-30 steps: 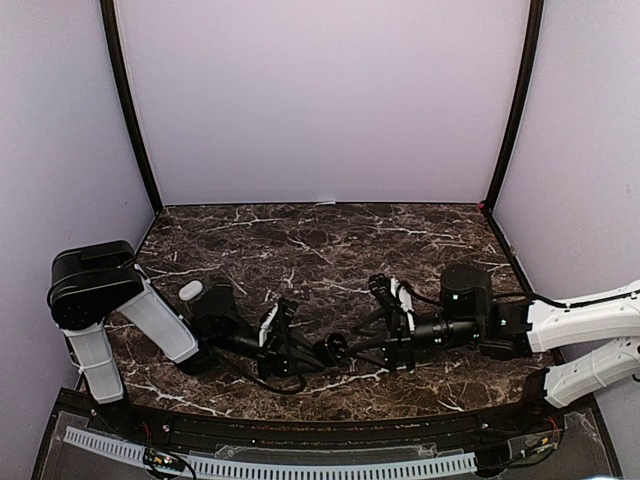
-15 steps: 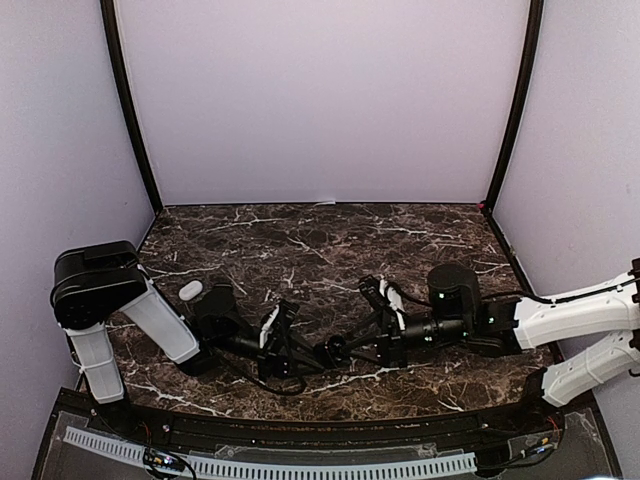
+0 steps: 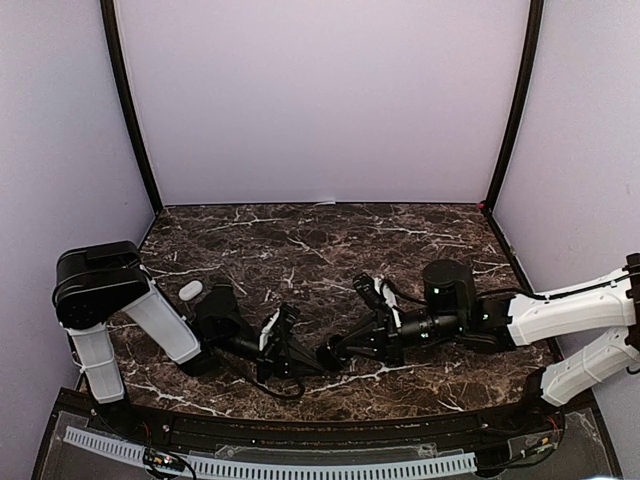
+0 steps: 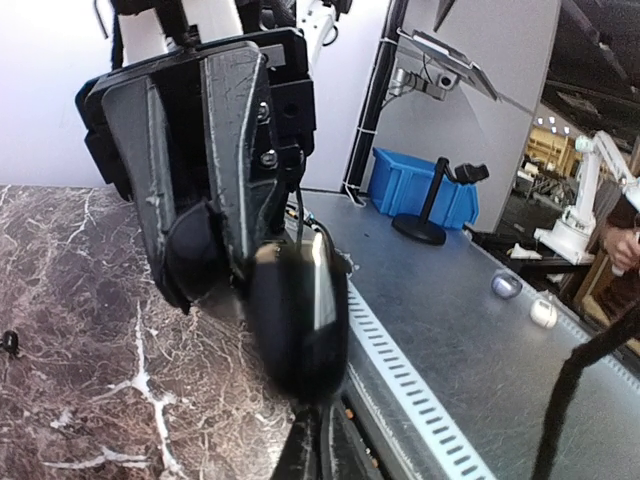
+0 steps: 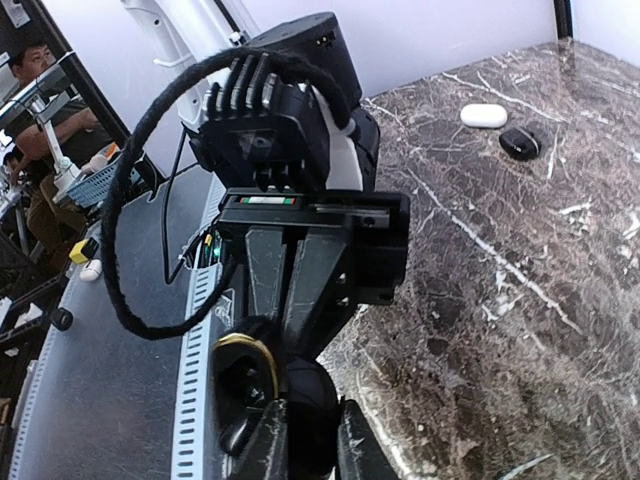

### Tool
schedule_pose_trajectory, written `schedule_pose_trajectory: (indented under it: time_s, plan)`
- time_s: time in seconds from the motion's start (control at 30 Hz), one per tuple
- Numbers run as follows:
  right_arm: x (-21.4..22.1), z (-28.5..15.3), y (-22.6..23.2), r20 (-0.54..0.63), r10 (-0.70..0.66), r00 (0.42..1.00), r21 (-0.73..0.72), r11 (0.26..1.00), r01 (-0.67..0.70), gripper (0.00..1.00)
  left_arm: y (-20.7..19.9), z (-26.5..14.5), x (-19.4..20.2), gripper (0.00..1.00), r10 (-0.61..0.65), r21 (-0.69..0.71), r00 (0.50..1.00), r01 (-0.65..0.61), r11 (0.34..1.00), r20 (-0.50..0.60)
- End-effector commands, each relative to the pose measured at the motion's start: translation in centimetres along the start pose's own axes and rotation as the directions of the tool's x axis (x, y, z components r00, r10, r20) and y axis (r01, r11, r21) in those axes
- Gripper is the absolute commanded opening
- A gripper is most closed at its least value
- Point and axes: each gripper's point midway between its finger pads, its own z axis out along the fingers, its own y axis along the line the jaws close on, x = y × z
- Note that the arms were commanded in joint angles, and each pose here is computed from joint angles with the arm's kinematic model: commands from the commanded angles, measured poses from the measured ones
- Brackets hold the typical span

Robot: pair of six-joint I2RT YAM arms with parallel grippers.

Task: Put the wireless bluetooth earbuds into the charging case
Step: Pass from the left arm to the right, then pass from the right arm to the left

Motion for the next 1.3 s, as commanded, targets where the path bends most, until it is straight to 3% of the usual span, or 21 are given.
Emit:
schedule_pose_trajectory:
  time_s: [0.0, 0.17, 0.33, 0.47, 0.6, 0.8, 0.9, 0.97, 1.0, 1.07, 1.13, 1.27]
  plan:
    - [-1.9, -0.4, 0.6, 0.053, -0.032, 0.998, -0.021, 0.999, 0.033, 0.13, -0.2, 0.4, -1.0, 0.02, 0.038, 0.025, 0.999, -0.039, 0.999, 0.024]
    - [-1.5, -0.8, -0.6, 0.037, -0.035, 0.999, 0.055, 0.998, 0.033, 0.11, 0.1, 0.2, -0.9, 0.36, 0.041, -0.013, 0.999, -0.04, 0.999, 0.03]
    - [-0.9, -1.5, -1.7, 0.002, -0.035, 0.999, 0.12, 0.992, 0.035, 0.11, 0.0, -0.8, -0.1, 0.62, 0.039, -0.073, 0.999, -0.037, 0.997, 0.014]
    - [-0.5, -1.9, -2.6, -0.034, -0.054, 0.998, 0.173, 0.983, 0.059, 0.1, -0.1, -1.5, 0.1, 0.98, 0.021, -0.114, 1.0, -0.021, 0.993, -0.001]
    - [-0.7, -2.4, -3.0, -0.047, -0.079, 0.996, 0.213, 0.973, 0.087, 0.1, -0.1, -2.0, -0.6, 0.99, -0.023, -0.159, 0.999, 0.019, 0.987, -0.024]
    - [-1.1, -3.4, -3.7, -0.049, -0.12, 0.992, 0.275, 0.953, 0.129, 0.09, 2.3, -4.7, -0.8, 0.99, -0.075, -0.427, 0.989, 0.015, 0.904, -0.124]
    - [-1.1, -3.7, -4.0, -0.054, -0.129, 0.99, 0.298, 0.944, 0.139, 0.09, 3.5, -7.1, -2.2, 0.99, -0.103, -0.582, 0.993, 0.046, 0.812, -0.065]
    - [-1.1, -3.8, -4.1, -0.058, -0.134, 0.989, 0.303, 0.942, 0.145, 0.09, 5.1, -9.5, -3.0, 0.99, -0.187, -0.719, 0.981, 0.162, 0.676, 0.045]
    - [-1.1, -3.8, -4.1, -0.061, -0.135, 0.989, 0.305, 0.941, 0.147, 0.09, 5.2, -10.1, -3.6, 0.99, -0.176, -0.74, 0.983, 0.162, 0.653, 0.06]
    - [-0.9, -3.7, -4.2, -0.074, -0.139, 0.987, 0.306, 0.939, 0.156, 0.09, 4.5, -9.9, -4.5, 0.99, -0.144, -0.719, 0.989, 0.132, 0.682, 0.045]
    - [-0.9, -3.6, -4.4, -0.093, -0.151, 0.984, 0.309, 0.935, 0.173, 0.08, 3.4, -8.6, -5.3, 0.97, -0.125, -0.648, 0.992, 0.108, 0.754, 0.02]
    - [-1.3, -3.4, -4.3, -0.122, -0.18, 0.976, 0.296, 0.932, 0.209, 0.08, 2.8, -5.5, -4.8, 0.96, -0.185, -0.517, 0.981, 0.128, 0.846, -0.06]
